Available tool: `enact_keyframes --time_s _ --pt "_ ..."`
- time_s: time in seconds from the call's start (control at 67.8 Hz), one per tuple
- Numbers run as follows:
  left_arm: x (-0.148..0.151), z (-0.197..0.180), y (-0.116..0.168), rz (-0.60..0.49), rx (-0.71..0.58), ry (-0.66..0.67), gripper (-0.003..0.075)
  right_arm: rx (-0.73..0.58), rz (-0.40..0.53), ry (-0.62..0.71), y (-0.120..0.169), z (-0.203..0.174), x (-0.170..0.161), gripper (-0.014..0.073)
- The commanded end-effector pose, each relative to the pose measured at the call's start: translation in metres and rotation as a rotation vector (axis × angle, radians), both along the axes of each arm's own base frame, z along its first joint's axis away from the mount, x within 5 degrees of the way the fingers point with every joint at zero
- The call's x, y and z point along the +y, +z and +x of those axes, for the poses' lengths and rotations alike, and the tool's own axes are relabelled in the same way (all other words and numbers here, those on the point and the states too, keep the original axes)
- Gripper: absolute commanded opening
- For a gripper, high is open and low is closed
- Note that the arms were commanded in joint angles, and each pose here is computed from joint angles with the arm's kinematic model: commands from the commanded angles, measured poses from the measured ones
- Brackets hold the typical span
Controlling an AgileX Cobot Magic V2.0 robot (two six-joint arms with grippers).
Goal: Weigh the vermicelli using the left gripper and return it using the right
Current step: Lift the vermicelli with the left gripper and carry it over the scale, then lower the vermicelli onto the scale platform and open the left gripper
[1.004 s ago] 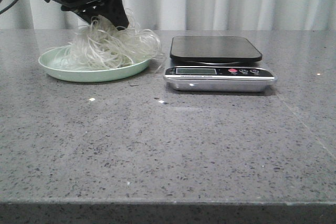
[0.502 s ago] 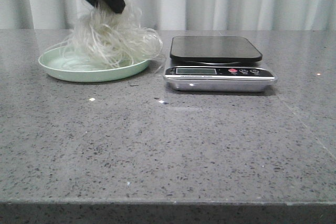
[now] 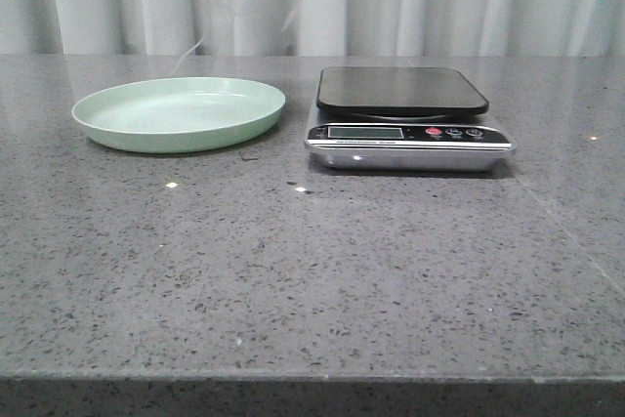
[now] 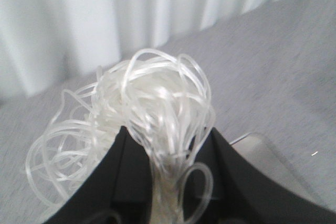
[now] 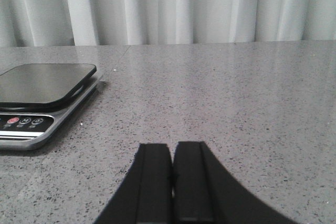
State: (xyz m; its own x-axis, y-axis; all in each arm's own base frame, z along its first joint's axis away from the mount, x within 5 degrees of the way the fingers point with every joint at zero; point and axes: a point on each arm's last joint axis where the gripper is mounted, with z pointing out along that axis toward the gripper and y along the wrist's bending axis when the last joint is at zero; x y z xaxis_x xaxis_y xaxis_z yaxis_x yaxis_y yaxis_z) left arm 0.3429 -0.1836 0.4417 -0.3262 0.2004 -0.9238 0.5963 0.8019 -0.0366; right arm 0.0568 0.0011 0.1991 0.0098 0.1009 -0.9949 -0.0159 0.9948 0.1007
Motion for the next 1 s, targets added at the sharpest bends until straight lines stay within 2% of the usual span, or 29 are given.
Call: enact_keyframes --time_s 0.0,0.192,0.443,0.649,0.989 --pt "-0.010 -0.027 0.053 -0.143 -0.194 -0.028 0.0139 -0.097 -0.003 -0.015 0.010 -0.002 -0.001 0.0151" --pt "-0.041 -0.026 0.042 -0.160 -0.201 -0.082 0.0138 -0.097 -0.003 -0.015 0.010 -0.002 -0.001 0.0151" --pt "-0.080 0.000 -0.008 -0.121 -0.127 -0.108 0.0137 -0.097 -0.003 -0.015 0.010 -0.002 -0.001 0.0151" --pt "-0.094 0.016 -0.043 -0.072 -0.040 -0.119 0.0137 -0.097 -0.003 -0.015 0.010 -0.002 -0.001 0.0151" --pt "-0.106 0.021 -0.063 -0.043 0.004 -0.136 0.0137 -0.097 -0.003 -0.013 0.010 -0.002 -0.001 0.0151"
